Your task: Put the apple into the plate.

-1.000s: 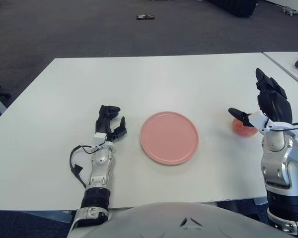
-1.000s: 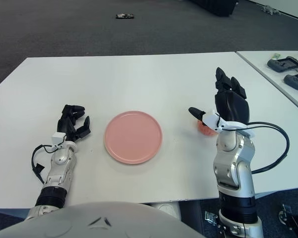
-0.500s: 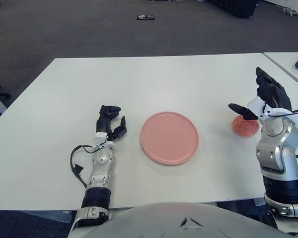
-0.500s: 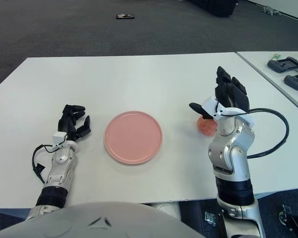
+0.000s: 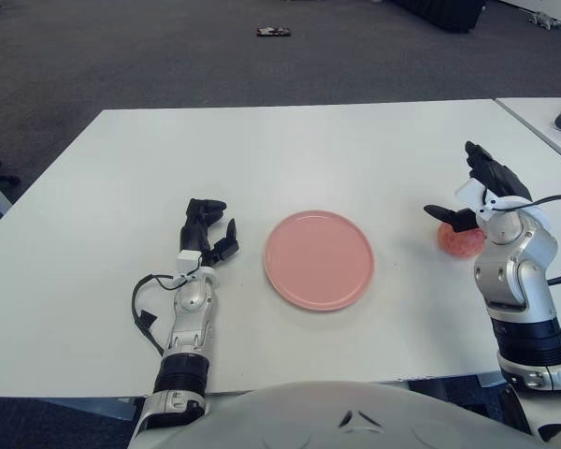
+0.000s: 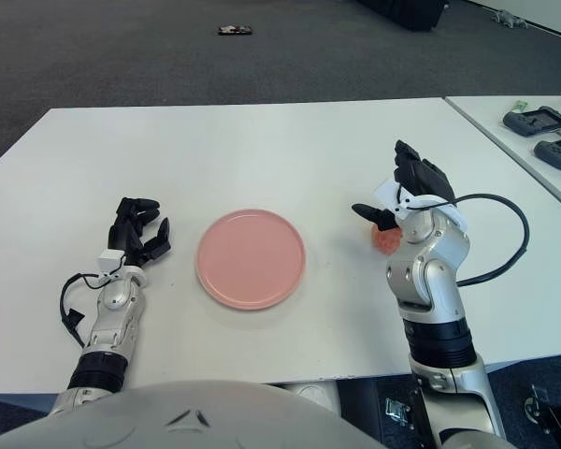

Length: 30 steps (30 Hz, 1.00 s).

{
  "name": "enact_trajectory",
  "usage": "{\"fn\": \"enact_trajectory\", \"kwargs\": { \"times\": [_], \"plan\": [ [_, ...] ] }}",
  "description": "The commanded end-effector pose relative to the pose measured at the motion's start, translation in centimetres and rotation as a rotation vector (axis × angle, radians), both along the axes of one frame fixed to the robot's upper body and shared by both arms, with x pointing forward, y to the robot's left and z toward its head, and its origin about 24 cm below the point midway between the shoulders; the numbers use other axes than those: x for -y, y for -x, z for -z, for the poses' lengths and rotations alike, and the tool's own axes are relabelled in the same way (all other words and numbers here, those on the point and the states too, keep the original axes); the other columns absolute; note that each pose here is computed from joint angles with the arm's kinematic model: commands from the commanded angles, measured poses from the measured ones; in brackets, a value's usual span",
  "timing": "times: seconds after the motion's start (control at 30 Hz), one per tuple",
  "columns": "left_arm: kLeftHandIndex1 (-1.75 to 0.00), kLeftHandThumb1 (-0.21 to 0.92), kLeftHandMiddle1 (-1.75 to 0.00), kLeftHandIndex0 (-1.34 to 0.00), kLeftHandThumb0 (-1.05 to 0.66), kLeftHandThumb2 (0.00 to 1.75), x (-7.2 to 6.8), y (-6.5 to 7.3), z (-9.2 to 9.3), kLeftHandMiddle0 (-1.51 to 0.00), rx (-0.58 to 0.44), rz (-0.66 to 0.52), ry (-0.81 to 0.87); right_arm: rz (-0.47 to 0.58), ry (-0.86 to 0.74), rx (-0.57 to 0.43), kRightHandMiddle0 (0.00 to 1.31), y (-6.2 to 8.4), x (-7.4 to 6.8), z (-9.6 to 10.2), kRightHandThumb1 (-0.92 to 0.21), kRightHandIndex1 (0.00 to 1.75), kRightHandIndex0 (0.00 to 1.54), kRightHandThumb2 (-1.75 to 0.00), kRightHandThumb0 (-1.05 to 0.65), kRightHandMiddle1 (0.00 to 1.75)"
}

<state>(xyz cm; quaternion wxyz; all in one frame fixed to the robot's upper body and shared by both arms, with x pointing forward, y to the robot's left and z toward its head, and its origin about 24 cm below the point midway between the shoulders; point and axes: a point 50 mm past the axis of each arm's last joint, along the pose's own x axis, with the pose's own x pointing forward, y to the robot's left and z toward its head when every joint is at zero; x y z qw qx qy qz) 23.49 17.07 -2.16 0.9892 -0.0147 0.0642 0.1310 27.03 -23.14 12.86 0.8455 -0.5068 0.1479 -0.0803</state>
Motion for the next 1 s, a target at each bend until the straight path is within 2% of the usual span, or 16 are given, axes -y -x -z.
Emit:
{"fn": "enact_trajectory", "kwargs": {
  "times": [0.0,0.23,0.37,0.6,0.97],
  "plan": [
    [-1.75,0.52,-1.31,-0.33,-0.01,0.94,0.1,0.9,1.3,-0.67,-0.076,-0.002,0.018,-0.019,-0.024,-0.047,0.0,-0.7,-0.3,0.5,-0.21,0.0,0.0,-0.99,-0.73,0.0],
    [-1.75,0.52,-1.34,-0.31,-0.01,0.95,0.0,0.9,1.4,-0.66,-0.077,-0.003,0.019,-0.042,-0.049,-0.108,0.0,-1.5,-0.4,1.9,-0.26,0.0,0.0,-0.94,-0.82,0.0],
    [-1.75,0.52,-1.34,-0.31,-0.01,0.95,0.0,1.0,1.4,-0.65,-0.076,-0.002,0.017,-0.068,-0.009,-0.174,0.0,-2.7,1.3,5.5,-0.29,0.0,0.0,-0.91,-0.86,0.0],
    [-1.75,0.53,-1.34,-0.31,-0.01,0.95,-0.1,1.0,1.4,-0.65,-0.083,-0.007,0.011,-0.14,0.051,-0.208,0.0,-3.3,1.7,7.1,-0.43,0.0,0.0,-0.8,-0.97,0.0],
    [-1.75,0.52,-1.4,-0.29,-0.01,0.97,-0.3,0.9,1.5,-0.63,-0.078,-0.006,0.011,-0.185,0.112,-0.301,0.0,-2.6,1.7,10.3,-0.61,0.0,0.0,-0.64,-1.05,0.0]
  ]
}}
